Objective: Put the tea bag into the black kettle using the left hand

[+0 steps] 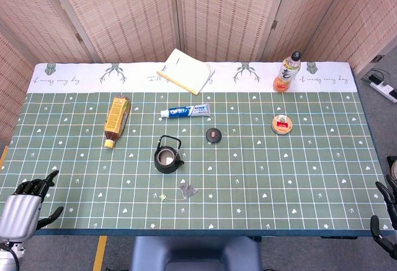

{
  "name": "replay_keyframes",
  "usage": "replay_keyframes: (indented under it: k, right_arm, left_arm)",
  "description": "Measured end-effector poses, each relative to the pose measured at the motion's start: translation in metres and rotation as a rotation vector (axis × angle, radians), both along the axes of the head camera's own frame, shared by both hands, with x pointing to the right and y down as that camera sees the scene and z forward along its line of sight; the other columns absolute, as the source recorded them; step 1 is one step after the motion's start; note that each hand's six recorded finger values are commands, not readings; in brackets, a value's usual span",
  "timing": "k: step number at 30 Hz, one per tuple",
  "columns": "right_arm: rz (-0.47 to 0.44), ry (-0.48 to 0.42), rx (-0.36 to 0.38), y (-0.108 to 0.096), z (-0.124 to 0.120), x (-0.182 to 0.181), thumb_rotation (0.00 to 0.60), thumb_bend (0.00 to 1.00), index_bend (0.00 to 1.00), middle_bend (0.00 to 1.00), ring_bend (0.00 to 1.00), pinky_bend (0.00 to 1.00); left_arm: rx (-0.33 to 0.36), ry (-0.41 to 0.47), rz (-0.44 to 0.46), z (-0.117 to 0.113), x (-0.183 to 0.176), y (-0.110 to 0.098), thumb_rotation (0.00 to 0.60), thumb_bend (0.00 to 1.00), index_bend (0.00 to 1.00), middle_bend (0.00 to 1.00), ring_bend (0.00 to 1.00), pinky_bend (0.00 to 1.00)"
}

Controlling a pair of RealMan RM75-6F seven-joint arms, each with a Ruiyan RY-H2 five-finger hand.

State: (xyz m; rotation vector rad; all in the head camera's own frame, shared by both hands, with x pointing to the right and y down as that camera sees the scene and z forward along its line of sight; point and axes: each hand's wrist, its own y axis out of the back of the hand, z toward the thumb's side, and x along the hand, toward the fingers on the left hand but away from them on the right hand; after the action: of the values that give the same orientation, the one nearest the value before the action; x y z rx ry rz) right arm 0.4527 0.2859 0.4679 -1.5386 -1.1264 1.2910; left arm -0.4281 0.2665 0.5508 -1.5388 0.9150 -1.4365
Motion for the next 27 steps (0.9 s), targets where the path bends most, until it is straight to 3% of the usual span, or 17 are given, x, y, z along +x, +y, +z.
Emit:
replay_keyframes:
  k: [5, 7, 10, 13, 19, 22, 27]
  right_arm:
    - [0.003, -0.005, 0.001, -0.001, 0.0, 0.001, 0.6, 0.61, 0.0, 0.0, 0.0, 0.0]
    - [0.007, -0.008, 0.0, -0.003, 0.0, 0.003, 0.6, 0.61, 0.0, 0.0, 0.0, 0.0]
    - [0.01, -0.012, 0.0, -0.005, 0.0, 0.004, 0.6, 0.61, 0.0, 0.0, 0.0, 0.0]
    - [0.015, -0.014, -0.003, -0.008, 0.001, 0.006, 0.6, 0.61, 0.0, 0.0, 0.0, 0.0]
    - [0.014, -0.014, -0.021, -0.018, 0.01, 0.005, 0.6, 0.61, 0.0, 0.0, 0.0, 0.0]
    - [0.025, -0.003, -0.044, -0.023, 0.018, 0.007, 0.6, 0.61, 0.0, 0.0, 0.0, 0.0]
    - [0.062, 0.003, -0.06, -0.034, 0.026, 0.013, 0.6, 0.61, 0.0, 0.0, 0.0, 0.0]
  left_arm:
    - [-0.015, 0.001, 0.016, 0.003, 0.002, 0.001, 0.484, 0.16, 0.07, 0.34, 0.29, 0.27]
    - [-0.024, 0.018, 0.014, 0.003, 0.003, 0.001, 0.488, 0.16, 0.08, 0.34, 0.29, 0.29]
    - [-0.063, 0.055, 0.022, 0.003, 0.007, -0.002, 0.485, 0.16, 0.09, 0.4, 0.4, 0.48]
    - [-0.132, 0.077, 0.044, 0.007, 0.016, -0.008, 0.483, 0.16, 0.06, 0.55, 0.58, 0.7]
    - [-0.339, 0.098, 0.086, 0.023, 0.04, -0.03, 0.486, 0.16, 0.13, 0.81, 0.82, 0.95]
    - [-0.412, 0.116, 0.101, 0.035, 0.056, -0.051, 0.481, 0.17, 0.21, 0.96, 0.97, 1.0]
    - [-0.422, 0.2, 0.13, 0.045, 0.084, -0.073, 0.484, 0.28, 0.36, 1.0, 1.0, 1.0]
